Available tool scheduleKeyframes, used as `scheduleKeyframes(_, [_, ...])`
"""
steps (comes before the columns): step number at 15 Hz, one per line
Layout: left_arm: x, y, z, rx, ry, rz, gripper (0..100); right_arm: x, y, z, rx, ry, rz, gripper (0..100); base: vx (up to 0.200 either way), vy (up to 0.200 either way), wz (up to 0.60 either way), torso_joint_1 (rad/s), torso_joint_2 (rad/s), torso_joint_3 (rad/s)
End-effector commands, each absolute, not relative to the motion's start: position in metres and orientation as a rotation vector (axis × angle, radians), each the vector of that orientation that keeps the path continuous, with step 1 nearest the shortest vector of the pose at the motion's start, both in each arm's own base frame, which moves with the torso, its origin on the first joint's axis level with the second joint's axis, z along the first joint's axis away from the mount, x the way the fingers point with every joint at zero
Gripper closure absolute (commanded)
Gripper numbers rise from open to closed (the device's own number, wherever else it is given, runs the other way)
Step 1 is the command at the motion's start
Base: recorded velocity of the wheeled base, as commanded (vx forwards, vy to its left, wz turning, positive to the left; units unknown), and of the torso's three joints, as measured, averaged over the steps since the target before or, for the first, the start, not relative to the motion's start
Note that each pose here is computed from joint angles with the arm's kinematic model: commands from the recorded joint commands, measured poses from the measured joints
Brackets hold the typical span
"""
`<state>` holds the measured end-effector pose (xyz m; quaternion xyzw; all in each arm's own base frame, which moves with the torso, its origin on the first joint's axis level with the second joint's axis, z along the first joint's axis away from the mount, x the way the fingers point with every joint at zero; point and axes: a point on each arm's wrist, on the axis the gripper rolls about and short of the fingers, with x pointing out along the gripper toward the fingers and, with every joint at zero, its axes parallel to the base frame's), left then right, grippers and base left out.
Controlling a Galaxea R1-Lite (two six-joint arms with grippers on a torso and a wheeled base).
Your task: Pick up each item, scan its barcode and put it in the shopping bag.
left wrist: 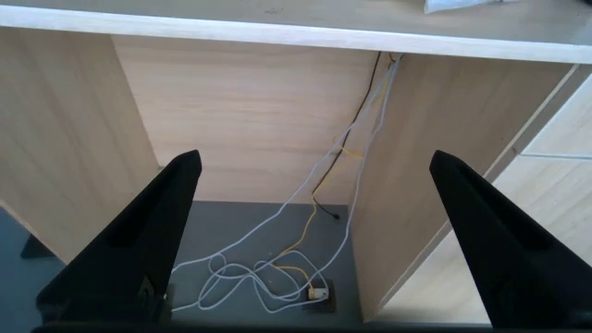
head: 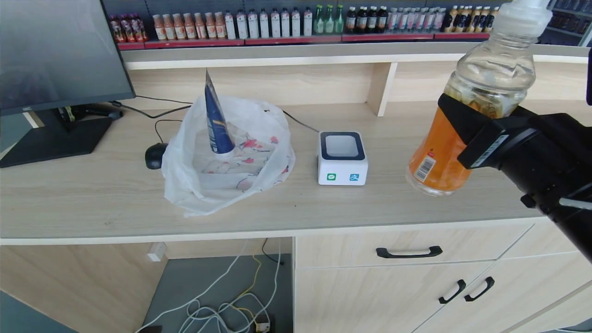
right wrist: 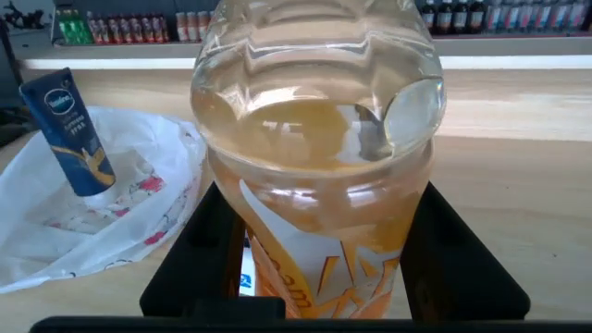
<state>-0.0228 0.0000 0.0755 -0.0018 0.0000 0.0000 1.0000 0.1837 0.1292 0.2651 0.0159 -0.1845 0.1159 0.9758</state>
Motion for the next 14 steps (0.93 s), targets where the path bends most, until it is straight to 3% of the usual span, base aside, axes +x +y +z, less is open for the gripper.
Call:
scheduleKeyframes(1, [-0.023,0.000,0.075,-0.003,0.000,0.000,0,0.188,0.140,0.277,0.050,-0.404,0.243,100,0.000,0.000,0.00,0.000,0.00,0.000])
scheduleKeyframes(14, [-0.023,0.000,0.075,-0.003,0.000,0.000,0,0.243,0.190,0.304,-0.177,-0.500,0.185,100,0.000,0.000,0.00,0.000,0.00,0.000])
